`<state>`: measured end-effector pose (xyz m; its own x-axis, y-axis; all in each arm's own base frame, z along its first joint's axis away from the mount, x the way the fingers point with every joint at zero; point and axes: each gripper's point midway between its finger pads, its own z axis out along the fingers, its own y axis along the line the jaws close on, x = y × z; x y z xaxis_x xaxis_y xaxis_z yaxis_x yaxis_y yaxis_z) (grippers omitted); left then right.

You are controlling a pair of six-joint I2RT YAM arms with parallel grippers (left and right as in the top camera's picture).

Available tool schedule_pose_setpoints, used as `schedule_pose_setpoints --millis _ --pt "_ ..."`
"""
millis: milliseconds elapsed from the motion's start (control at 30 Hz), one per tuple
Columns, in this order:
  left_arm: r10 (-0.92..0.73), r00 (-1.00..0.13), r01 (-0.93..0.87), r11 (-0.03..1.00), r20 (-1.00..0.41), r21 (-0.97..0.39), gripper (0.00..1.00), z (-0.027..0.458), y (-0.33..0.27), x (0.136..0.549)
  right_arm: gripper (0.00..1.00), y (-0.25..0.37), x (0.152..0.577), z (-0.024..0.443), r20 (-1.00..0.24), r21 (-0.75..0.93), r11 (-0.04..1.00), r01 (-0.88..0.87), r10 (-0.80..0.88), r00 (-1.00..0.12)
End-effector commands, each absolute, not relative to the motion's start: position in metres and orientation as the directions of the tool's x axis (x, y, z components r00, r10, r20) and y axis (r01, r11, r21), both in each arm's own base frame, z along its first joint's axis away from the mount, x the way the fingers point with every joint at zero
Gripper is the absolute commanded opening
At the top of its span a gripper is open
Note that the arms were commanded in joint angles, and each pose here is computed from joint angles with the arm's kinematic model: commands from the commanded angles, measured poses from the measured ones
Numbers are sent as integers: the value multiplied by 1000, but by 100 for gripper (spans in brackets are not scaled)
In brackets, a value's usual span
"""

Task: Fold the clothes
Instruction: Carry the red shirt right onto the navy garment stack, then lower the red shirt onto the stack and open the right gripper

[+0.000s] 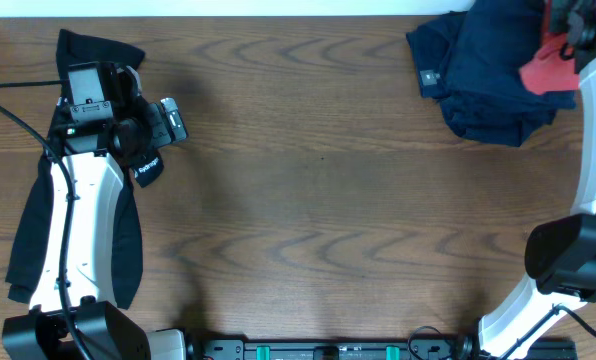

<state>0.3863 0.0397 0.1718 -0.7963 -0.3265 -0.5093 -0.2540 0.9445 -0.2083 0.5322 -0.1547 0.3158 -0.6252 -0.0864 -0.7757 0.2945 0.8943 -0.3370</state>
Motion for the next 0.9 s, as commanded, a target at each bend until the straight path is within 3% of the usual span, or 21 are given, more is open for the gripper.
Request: schedule_pose_setpoints --millis 0,533,867 --pt "-323 -793 -253 946 -516 -202 98 175 42 388 1 -165 545 302 -734 -417 874 248 -163 -659" --pt "-322 -790 -251 946 -522 -203 98 176 42 389 1 -173 592 175 -656 -380 901 212 -100 -748" --pt "-322 -790 -252 946 -522 -203 98 176 42 389 1 -124 626 177 -759 -234 956 178 -65 -648"
